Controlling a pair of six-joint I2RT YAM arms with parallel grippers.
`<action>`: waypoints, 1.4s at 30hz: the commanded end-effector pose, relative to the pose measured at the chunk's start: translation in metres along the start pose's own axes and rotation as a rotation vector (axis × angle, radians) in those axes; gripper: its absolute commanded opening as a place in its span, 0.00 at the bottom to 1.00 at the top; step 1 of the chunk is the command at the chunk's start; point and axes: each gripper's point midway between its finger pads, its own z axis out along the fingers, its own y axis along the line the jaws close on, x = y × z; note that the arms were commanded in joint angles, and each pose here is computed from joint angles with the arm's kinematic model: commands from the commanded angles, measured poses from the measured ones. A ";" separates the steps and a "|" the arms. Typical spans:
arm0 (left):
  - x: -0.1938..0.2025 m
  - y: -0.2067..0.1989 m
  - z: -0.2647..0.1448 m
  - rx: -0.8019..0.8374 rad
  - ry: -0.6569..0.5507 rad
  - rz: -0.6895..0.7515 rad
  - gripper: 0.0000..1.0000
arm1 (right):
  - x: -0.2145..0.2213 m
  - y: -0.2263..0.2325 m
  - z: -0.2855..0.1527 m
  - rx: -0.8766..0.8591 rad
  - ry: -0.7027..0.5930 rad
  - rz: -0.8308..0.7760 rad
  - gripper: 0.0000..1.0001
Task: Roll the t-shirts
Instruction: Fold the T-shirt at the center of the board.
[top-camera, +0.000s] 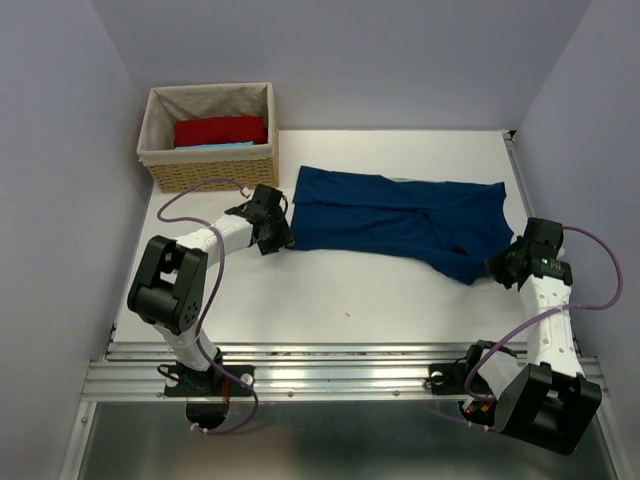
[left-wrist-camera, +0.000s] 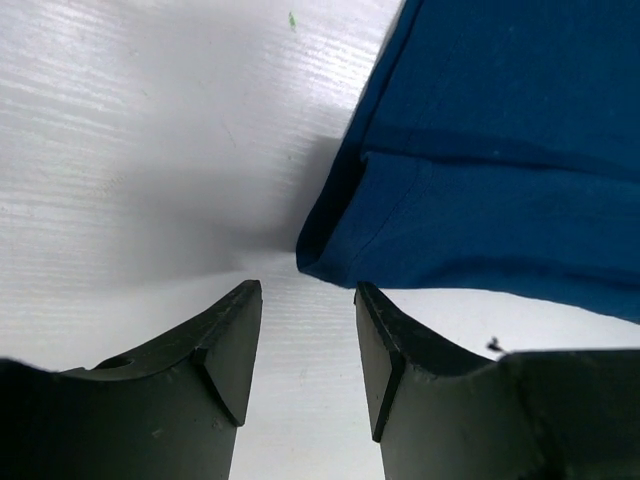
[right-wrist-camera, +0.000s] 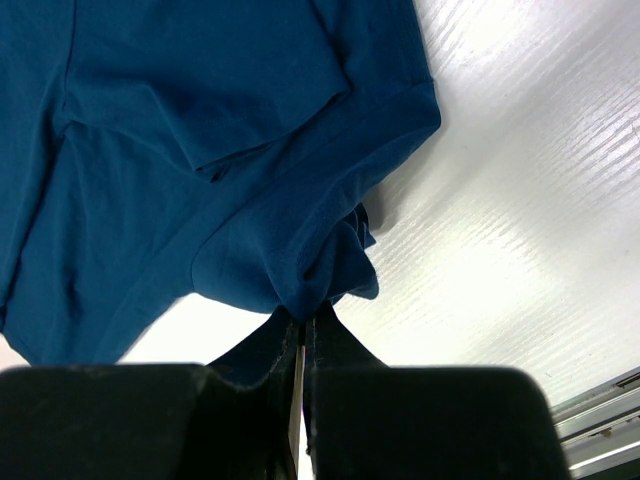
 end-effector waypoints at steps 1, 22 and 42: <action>-0.010 -0.011 0.007 0.036 -0.044 -0.032 0.53 | -0.006 -0.001 0.001 0.000 -0.028 -0.005 0.01; -0.033 -0.021 -0.009 0.043 -0.095 0.002 0.00 | -0.006 -0.003 -0.014 0.022 -0.019 -0.007 0.01; -0.078 -0.060 -0.016 0.125 -0.137 -0.001 0.00 | -0.046 0.023 -0.027 0.000 -0.107 0.002 0.01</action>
